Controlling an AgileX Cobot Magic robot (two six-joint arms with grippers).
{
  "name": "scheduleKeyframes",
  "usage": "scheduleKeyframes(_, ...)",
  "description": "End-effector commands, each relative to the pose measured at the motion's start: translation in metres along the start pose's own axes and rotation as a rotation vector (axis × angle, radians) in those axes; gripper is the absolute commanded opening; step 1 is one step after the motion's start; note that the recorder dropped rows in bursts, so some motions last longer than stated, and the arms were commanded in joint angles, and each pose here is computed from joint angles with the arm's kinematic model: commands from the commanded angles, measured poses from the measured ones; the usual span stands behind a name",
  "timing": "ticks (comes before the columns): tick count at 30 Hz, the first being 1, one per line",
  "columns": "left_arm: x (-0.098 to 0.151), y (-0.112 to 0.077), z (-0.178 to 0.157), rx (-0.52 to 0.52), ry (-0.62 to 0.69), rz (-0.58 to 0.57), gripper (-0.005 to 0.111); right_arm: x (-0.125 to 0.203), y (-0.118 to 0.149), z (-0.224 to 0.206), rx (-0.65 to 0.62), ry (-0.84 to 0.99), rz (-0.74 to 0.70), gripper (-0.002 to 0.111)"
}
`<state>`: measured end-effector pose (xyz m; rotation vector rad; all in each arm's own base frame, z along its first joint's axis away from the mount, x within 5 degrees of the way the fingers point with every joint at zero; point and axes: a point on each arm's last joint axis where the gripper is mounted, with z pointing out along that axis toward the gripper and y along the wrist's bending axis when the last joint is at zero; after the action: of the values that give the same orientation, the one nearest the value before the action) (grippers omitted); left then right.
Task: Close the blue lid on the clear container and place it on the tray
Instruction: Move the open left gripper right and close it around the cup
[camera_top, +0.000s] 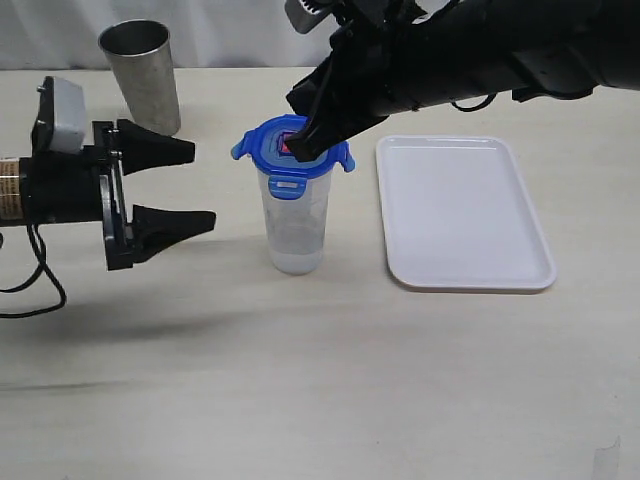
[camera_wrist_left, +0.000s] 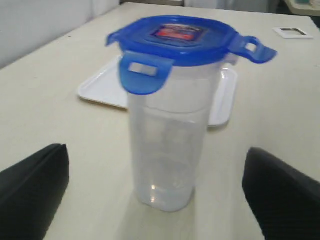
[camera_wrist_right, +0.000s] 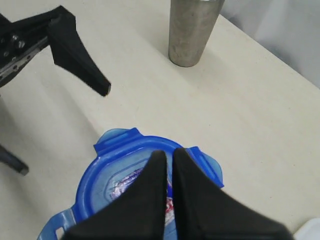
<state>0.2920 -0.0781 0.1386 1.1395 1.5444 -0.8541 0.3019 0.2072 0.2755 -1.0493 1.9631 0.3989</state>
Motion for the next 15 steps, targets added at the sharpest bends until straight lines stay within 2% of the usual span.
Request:
scheduleKeyframes(1,0.0,-0.013,0.025,0.049,0.016,0.013,0.087,0.001,0.001,-0.002,-0.017,0.01,0.001,0.004)
scheduleKeyframes(4,0.016,-0.012,0.035,0.017,0.085,-0.003,0.087,0.002,0.003,-0.002,-0.032,0.019,0.001,0.004)
scheduleKeyframes(7,0.024,-0.006,0.039,-0.05,0.023,-0.04,0.087,0.002,0.003,-0.002,-0.031,0.018,0.003,0.004)
scheduleKeyframes(9,0.028,-0.005,0.041,-0.055,-0.043,-0.032,0.087,0.002,0.003,-0.002,-0.031,0.018,0.003,0.004)
scheduleKeyframes(15,0.042,-0.002,0.052,-0.089,-0.035,-0.013,0.087,0.002,0.003,-0.002,-0.031,0.017,0.021,0.004)
